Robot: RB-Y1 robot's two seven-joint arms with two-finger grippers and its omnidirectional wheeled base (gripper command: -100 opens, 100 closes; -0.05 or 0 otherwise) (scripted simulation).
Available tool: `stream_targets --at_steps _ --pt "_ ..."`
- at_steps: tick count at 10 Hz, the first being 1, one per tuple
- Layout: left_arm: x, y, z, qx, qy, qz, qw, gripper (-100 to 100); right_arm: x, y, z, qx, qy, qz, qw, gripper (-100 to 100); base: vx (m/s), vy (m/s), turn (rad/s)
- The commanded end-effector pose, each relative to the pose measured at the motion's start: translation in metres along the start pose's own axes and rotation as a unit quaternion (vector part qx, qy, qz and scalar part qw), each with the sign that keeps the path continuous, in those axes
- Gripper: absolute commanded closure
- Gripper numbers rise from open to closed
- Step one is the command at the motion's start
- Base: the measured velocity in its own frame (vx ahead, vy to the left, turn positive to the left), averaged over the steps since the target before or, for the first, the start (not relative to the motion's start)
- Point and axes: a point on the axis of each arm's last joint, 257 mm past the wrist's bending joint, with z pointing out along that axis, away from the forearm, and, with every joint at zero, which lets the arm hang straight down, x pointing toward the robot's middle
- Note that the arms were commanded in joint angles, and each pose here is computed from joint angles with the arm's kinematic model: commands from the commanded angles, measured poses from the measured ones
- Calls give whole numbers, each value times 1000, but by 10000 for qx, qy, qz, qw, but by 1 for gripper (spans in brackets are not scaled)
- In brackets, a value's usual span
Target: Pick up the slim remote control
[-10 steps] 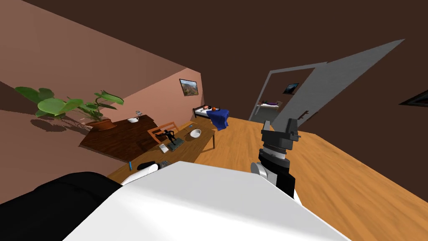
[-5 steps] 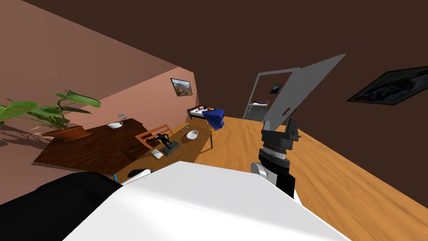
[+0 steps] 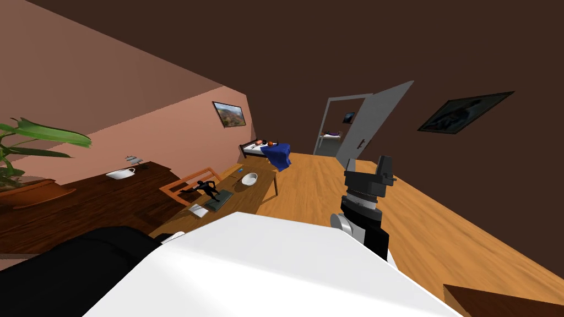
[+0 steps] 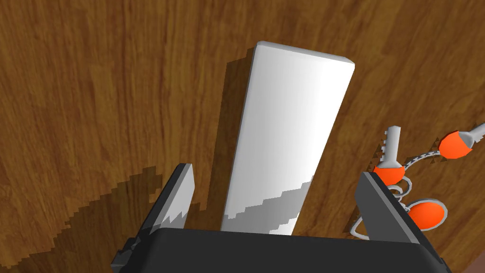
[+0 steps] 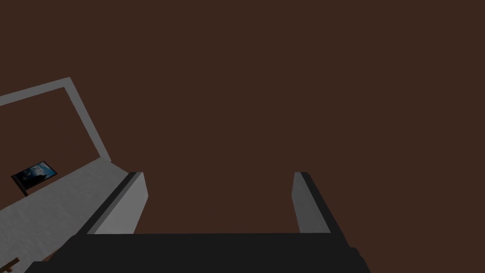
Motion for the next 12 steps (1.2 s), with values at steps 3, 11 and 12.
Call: stream_targets --at_steps 3,11,12 --pt "-21 4 0 -135 -212 -166 9995 -100 0 0 0 0 0 0 10000 0 -14 22 -83" --pt "3 -43 5 142 -109 32 9998 -100 0 0 0 0 -1 0 10000 0 -2 -21 18" --pt "-7 -41 7 110 -197 -34 9997 -100 0 0 0 0 -1 0 10000 0 -3 -24 11"
